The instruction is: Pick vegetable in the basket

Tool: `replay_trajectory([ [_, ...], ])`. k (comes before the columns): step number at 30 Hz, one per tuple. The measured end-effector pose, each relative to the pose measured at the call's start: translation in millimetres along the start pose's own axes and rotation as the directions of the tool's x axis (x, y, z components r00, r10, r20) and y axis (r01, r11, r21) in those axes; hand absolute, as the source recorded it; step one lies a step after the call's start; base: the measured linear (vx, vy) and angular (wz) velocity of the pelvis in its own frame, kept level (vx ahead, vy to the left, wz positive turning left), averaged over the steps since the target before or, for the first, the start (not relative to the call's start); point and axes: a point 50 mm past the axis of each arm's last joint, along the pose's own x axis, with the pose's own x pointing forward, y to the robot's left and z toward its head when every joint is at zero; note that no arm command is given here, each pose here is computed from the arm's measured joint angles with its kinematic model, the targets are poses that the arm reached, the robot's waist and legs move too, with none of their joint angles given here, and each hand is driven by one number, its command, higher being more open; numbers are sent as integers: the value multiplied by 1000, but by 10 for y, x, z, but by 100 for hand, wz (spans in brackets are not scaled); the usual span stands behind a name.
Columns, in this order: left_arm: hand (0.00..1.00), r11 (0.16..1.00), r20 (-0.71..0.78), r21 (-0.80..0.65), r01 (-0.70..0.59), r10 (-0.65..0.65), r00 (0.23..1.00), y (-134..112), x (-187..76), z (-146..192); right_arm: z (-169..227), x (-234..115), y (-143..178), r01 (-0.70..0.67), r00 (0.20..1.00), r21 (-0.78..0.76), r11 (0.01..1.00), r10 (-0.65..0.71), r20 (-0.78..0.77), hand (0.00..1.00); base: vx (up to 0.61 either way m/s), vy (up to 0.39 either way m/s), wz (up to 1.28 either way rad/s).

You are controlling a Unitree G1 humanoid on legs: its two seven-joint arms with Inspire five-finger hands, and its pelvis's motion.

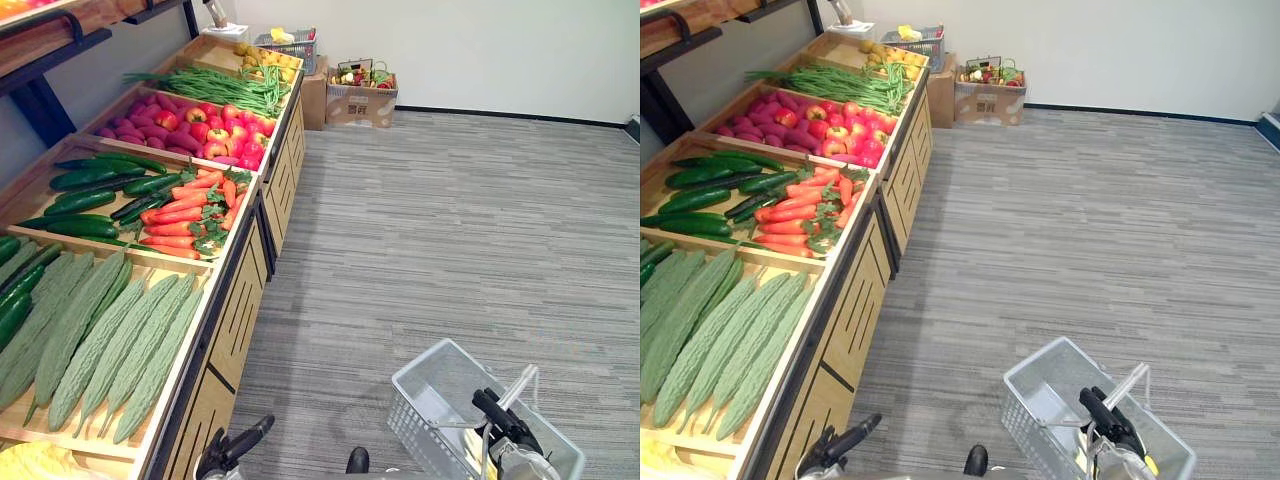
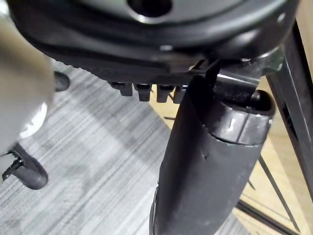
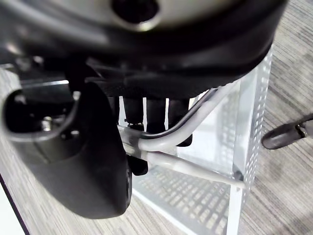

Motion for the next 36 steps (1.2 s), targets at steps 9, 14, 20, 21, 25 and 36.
replay_trajectory([
  [9,100,982,-91,-144,-119,106,990,282,-193,-410,-349,-53,48,-72,987,-75,995,60,-147,0,-29,65,-91],
  [14,100,990,-35,-137,-35,31,999,75,-122,-290,-478,-164,29,-89,984,-90,992,74,-161,0,105,-19,-2],
  [20,100,996,70,-67,58,-53,996,-73,-35,-1,-771,-224,190,-129,968,-79,989,108,-228,0,30,-24,4],
  [21,100,996,69,-66,57,-53,996,-70,-37,-6,-777,-225,185,-126,968,-76,989,106,-229,0,20,-22,12],
  [25,100,997,53,-65,47,-43,998,-25,-59,-66,-828,-213,122,-91,970,-43,995,79,-232,0,36,-14,11],
  [36,100,999,-3,-50,-15,15,1000,197,-121,-243,-932,-195,-144,-22,971,-78,997,3,-239,0,78,35,-7],
])
